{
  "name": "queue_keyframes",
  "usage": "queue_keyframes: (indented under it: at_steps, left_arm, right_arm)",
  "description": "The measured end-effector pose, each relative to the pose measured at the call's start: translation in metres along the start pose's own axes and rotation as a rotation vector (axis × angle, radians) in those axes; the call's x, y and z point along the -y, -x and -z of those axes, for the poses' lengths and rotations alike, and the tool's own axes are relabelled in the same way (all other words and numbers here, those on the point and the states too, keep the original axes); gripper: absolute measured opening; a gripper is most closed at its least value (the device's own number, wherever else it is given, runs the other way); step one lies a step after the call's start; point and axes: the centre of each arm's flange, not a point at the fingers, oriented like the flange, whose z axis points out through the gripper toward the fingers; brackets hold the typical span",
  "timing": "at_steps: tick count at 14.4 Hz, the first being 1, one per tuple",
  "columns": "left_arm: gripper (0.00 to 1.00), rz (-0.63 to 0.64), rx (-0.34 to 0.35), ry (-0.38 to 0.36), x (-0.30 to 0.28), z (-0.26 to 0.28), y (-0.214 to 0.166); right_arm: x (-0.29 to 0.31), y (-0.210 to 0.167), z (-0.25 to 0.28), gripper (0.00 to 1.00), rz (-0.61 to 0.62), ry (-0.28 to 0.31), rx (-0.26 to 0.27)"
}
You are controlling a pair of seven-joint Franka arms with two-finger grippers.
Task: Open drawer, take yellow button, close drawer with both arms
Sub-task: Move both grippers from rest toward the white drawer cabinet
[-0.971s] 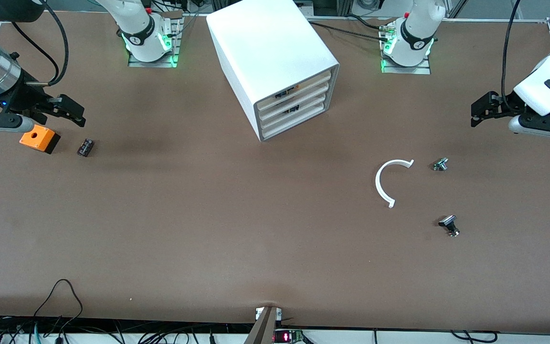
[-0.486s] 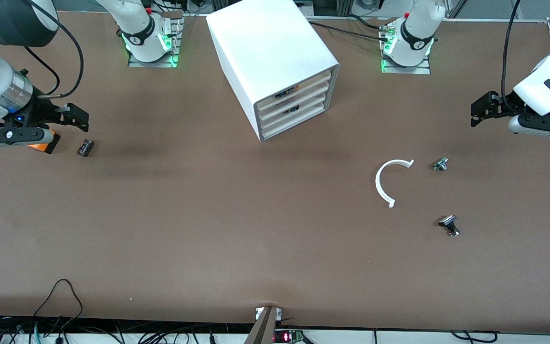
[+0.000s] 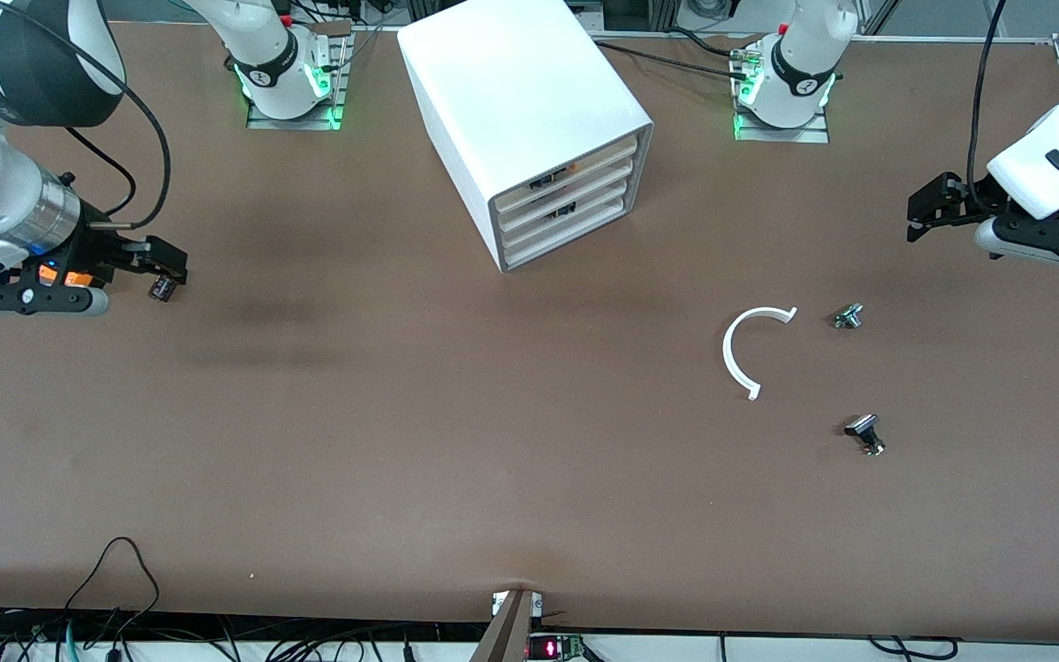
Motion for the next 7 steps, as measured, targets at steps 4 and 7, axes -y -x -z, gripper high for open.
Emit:
queue_keyframes:
  at_steps: [4, 7]
  left_arm:
    - [1.0, -0.001, 0.001, 0.0, 0.0, 0.0, 0.0]
    - [1.0, 0.007, 0.037, 0.044, -0.001, -0.005, 0.003]
  right_arm:
    - [0.019, -0.011, -0.002, 1.0, -0.072, -0.054, 0.006]
    - [0.045, -0.015, 0.0, 1.0, -0.093, -0.059, -0.001]
